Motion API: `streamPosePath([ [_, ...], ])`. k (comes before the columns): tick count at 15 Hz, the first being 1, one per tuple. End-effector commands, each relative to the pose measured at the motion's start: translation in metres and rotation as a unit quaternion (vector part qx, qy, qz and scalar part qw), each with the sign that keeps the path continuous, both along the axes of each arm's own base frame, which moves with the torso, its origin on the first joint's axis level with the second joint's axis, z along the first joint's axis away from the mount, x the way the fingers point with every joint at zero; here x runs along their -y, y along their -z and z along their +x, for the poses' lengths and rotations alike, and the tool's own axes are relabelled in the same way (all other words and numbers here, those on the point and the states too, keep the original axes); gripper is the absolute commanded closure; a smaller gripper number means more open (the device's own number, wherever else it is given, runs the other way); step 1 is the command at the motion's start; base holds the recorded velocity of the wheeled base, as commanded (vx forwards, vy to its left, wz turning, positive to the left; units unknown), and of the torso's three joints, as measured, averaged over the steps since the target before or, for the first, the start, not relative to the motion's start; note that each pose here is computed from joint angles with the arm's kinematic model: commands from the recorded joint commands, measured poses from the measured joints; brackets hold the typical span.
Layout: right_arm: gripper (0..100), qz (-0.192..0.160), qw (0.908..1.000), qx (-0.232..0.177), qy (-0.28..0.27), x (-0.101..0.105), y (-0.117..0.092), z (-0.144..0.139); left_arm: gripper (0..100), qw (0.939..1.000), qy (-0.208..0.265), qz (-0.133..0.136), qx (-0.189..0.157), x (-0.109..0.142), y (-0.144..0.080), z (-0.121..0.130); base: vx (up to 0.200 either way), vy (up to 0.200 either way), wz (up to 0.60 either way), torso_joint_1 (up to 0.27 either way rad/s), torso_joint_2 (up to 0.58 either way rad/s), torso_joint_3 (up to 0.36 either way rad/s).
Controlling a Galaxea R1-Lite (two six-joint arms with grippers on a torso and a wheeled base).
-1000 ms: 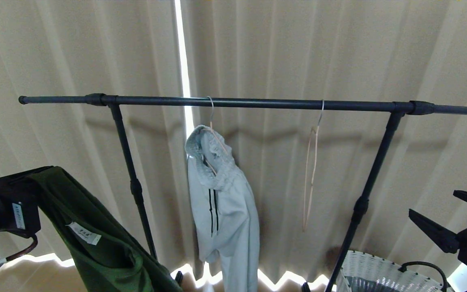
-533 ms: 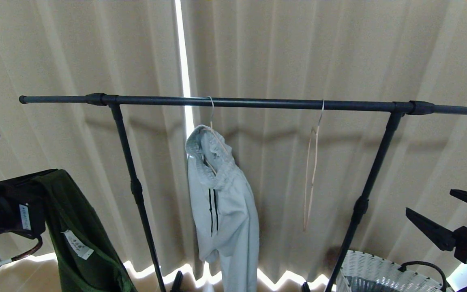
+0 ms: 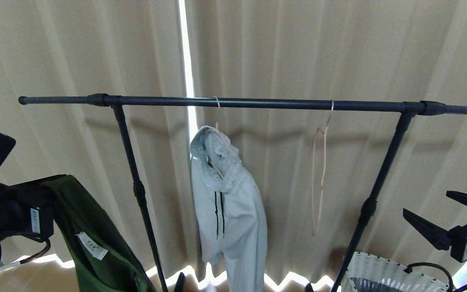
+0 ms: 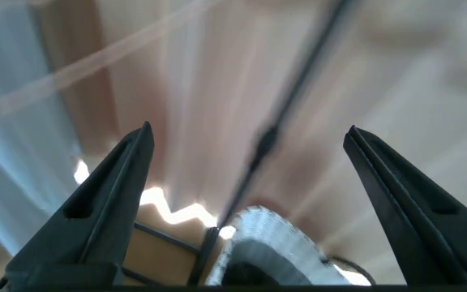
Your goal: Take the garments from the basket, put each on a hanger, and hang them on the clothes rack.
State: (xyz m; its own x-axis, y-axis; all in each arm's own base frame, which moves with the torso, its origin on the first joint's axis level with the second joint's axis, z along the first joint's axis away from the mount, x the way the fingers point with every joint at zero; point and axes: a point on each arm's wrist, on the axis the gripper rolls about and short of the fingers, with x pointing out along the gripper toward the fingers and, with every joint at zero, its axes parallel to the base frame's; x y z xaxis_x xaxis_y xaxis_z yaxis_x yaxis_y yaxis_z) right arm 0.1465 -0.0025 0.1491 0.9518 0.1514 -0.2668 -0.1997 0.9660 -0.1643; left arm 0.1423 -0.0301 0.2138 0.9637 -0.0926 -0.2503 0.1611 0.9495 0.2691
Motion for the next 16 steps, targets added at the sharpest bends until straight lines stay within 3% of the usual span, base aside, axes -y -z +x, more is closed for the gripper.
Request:
streamPosePath([
  [1,0,0.000,1.0000,-0.001,0.000,0.000,0.000,0.001,100,1.0000,0.000,0.000,0.000,0.000,0.000,0.000,0.000,0.200,0.00,0.022,0.00,0.007],
  [3,0,0.000,1.0000,-0.001,0.000,0.000,0.000,0.001,100,1.0000,0.000,0.001,-0.002,0.000,0.001,0.001,0.000,0.200,0.00,-0.005,0.00,0.000],
  [8,0,0.001,1.0000,0.006,-0.001,0.000,-0.006,0.007,100,0.9995,0.000,0.008,-0.032,-0.001,0.020,-0.005,0.000,0.000,0.00,0.000,0.00,0.000],
  [10,0,0.001,0.9998,0.020,-0.006,-0.001,-0.016,0.013,100,0.9997,-0.002,0.003,-0.023,-0.002,0.024,-0.008,0.000,0.000,0.00,0.000,0.00,0.000],
  [14,0,0.000,1.0000,-0.005,0.004,-0.008,-0.028,0.038,100,0.9994,-0.034,-0.008,-0.007,-0.011,0.034,-0.012,0.000,0.000,0.00,0.000,0.00,0.000],
  [16,0,0.019,0.9997,-0.011,0.008,-0.018,-0.036,0.042,100,0.9990,-0.041,-0.020,0.001,-0.012,0.031,-0.011,0.000,0.000,0.00,0.000,0.00,0.000],
])
